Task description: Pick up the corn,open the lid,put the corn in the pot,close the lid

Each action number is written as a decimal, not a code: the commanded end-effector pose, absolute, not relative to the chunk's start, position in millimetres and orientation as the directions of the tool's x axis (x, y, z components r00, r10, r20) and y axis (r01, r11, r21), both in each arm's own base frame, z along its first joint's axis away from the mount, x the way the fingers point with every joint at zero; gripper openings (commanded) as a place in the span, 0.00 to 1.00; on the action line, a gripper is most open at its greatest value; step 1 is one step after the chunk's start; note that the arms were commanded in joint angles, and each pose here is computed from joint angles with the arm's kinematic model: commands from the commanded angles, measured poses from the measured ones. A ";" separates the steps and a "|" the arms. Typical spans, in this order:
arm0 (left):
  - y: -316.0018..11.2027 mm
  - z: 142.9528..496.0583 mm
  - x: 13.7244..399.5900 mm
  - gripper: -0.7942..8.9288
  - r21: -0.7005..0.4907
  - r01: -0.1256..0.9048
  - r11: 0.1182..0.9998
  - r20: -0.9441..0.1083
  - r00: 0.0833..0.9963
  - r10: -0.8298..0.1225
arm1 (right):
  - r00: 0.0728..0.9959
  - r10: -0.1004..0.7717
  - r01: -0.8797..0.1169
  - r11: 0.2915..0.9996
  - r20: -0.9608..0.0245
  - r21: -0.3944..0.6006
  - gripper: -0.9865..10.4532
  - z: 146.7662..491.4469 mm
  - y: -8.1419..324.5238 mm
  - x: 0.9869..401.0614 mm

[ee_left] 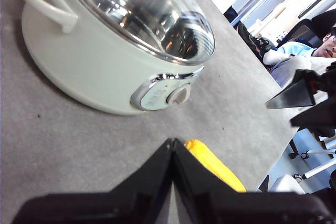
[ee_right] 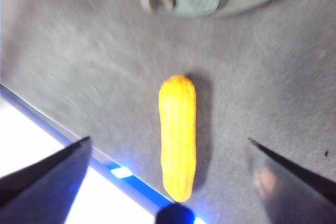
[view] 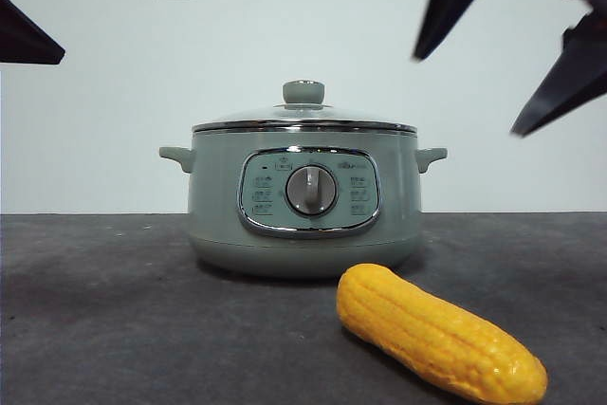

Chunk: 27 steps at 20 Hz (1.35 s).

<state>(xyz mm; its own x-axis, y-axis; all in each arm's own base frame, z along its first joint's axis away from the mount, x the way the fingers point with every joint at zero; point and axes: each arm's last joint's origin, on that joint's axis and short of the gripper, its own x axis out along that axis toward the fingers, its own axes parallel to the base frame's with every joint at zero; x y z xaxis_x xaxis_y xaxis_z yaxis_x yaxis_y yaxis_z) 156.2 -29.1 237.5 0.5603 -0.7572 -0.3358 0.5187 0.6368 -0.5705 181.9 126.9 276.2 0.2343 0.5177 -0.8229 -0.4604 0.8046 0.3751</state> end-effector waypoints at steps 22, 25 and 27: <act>-28.9 231.0 152.5 0.08 -0.543 0.529 0.652 -0.387 0.531 -0.754 | 0.077 0.132 -0.539 0.839 -0.988 0.070 0.46 172.6 228.2 188.6; -28.9 231.0 152.5 0.08 -0.543 0.529 0.652 -0.387 0.531 -0.754 | 0.070 0.123 -0.561 0.825 -0.990 0.063 0.40 169.4 228.7 189.3; -28.9 231.0 152.5 0.08 -0.543 0.529 0.652 -0.387 0.531 -0.754 | 0.067 0.119 -0.561 0.825 -0.991 0.062 0.34 167.9 229.0 189.6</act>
